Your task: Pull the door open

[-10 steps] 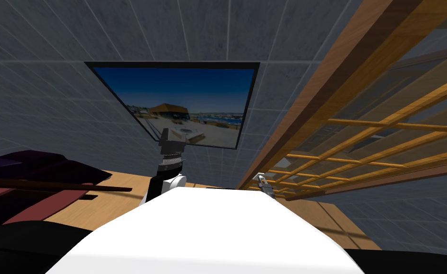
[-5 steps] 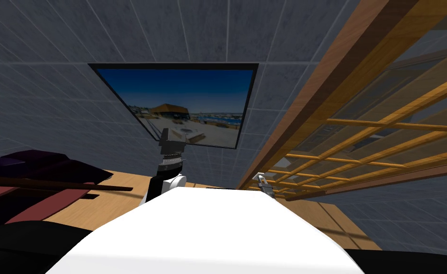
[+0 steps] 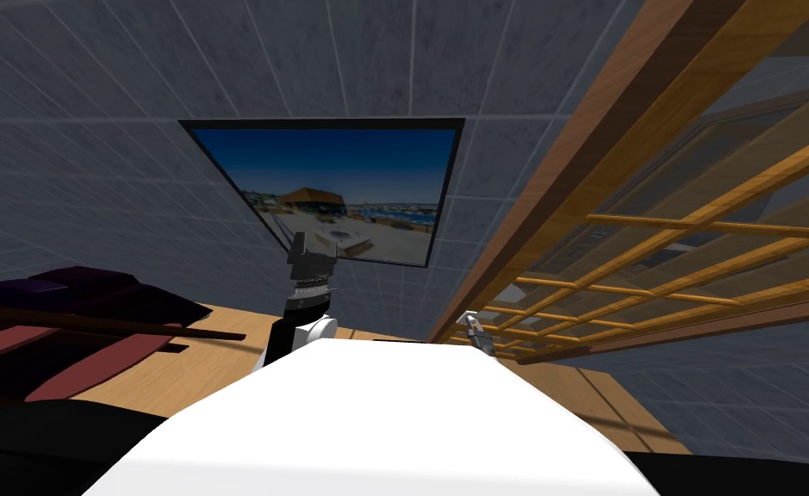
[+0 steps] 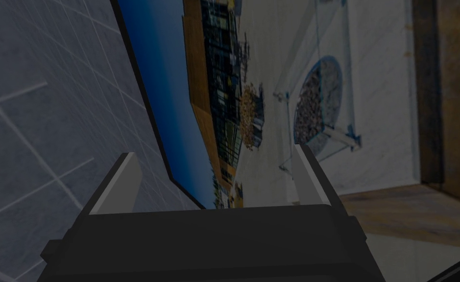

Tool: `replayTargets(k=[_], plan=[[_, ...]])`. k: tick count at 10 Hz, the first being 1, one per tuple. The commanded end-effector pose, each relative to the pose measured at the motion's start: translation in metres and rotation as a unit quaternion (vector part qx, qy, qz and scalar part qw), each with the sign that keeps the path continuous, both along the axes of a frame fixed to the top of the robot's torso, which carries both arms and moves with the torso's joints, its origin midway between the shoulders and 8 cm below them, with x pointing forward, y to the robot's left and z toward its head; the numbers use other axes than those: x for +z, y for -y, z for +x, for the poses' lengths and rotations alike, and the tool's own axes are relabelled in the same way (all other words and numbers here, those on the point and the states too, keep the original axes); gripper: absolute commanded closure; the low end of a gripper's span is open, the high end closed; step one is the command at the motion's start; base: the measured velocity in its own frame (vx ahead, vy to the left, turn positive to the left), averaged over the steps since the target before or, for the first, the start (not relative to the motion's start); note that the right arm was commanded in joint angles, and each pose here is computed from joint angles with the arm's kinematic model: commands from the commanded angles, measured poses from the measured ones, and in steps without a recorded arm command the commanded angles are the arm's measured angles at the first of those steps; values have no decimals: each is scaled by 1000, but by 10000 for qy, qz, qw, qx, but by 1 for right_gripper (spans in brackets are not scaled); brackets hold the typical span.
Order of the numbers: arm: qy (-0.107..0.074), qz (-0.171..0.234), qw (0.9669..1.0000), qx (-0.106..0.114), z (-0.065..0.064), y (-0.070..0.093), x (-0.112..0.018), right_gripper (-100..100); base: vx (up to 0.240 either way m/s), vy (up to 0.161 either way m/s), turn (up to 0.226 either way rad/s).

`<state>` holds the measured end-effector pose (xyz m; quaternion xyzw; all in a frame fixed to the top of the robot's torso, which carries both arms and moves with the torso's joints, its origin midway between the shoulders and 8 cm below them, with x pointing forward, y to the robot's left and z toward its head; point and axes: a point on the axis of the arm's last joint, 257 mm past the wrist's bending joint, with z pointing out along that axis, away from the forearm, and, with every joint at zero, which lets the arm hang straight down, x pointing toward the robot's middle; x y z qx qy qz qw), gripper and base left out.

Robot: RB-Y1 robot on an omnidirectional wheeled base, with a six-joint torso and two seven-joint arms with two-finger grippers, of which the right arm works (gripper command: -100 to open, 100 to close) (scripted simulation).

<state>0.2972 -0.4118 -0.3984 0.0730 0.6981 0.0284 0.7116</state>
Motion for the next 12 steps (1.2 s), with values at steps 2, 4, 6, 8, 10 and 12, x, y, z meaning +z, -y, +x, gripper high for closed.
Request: replayTargets(k=[2,4,6,8,10,12], plan=[[40,440,9990,-16,3,-1,-1,100,-38,-8,29],[67,645,9979,-22,5,-2,-1,100,-40,-14,28],[118,1023,9947,-34,10,-2,0,100,-41,-14,33],[147,1266,9918,-38,12,-3,0,100,-33,-11,23],[175,1480,9888,-43,14,-3,0,100,-34,-11,32],[232,1869,9821,-55,19,-4,0,100,-55,-15,45]])
